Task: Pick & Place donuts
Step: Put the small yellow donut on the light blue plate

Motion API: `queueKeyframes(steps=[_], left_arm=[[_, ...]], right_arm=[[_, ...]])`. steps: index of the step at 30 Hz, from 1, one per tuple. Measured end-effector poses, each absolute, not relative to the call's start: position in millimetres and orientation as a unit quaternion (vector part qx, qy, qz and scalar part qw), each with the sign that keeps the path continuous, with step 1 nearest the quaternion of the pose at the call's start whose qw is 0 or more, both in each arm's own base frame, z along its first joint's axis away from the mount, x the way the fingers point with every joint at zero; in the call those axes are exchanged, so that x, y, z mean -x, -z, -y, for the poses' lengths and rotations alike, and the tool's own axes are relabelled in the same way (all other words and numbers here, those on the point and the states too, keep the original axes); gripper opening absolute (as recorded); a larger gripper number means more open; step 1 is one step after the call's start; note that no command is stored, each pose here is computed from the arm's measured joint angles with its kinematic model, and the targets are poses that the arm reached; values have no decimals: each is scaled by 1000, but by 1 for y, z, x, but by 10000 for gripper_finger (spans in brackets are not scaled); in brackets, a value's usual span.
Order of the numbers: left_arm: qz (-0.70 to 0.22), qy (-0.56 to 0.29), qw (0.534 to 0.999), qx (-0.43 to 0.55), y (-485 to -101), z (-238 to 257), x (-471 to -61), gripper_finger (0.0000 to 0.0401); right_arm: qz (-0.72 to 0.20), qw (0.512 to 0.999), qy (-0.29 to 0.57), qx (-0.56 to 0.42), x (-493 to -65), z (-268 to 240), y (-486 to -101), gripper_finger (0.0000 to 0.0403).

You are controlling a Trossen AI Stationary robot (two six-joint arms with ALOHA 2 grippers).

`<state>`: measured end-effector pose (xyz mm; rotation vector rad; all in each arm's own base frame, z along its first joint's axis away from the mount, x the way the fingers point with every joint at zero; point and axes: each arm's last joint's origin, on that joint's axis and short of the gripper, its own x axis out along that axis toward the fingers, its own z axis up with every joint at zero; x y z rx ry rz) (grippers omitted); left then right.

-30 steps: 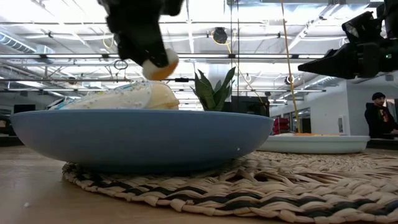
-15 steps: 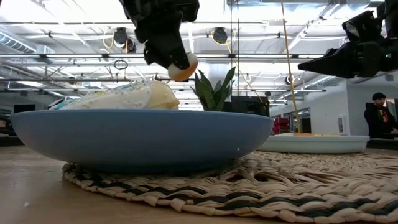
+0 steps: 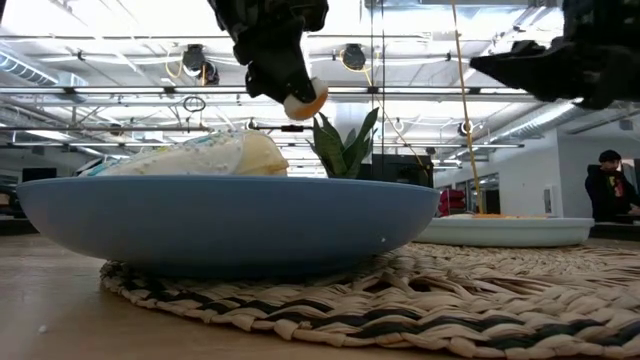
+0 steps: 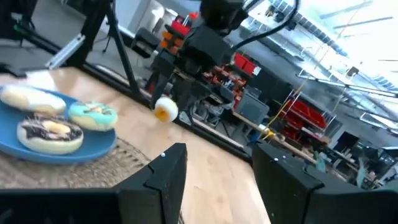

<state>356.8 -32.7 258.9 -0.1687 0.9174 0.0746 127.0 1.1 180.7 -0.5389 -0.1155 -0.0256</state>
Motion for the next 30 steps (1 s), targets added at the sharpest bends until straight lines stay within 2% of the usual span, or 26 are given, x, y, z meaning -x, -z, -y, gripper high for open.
queueKeyframes(steps=[3,5,10,13,19,24,30], left_arm=[[-452,-40,887,83,-258,28,-356,149],[-455,-40,886,82,-257,24,-355,149],[-466,-35,881,77,-256,17,-354,149],[-469,-23,881,55,-256,17,-353,149],[-483,27,873,56,-254,21,-351,149],[-491,35,869,43,-253,20,-350,149],[-487,39,872,27,-254,13,-350,149]], right_arm=[[31,959,4,281,-140,-2,-174,167],[-19,954,-17,300,-152,-4,-166,167],[-76,917,15,392,-215,-13,-187,167],[-127,891,22,436,-256,-17,-184,167],[-154,844,24,512,-316,-22,-174,167],[-115,835,69,534,-330,-22,-181,167],[-66,858,17,509,-332,-29,-182,167]])
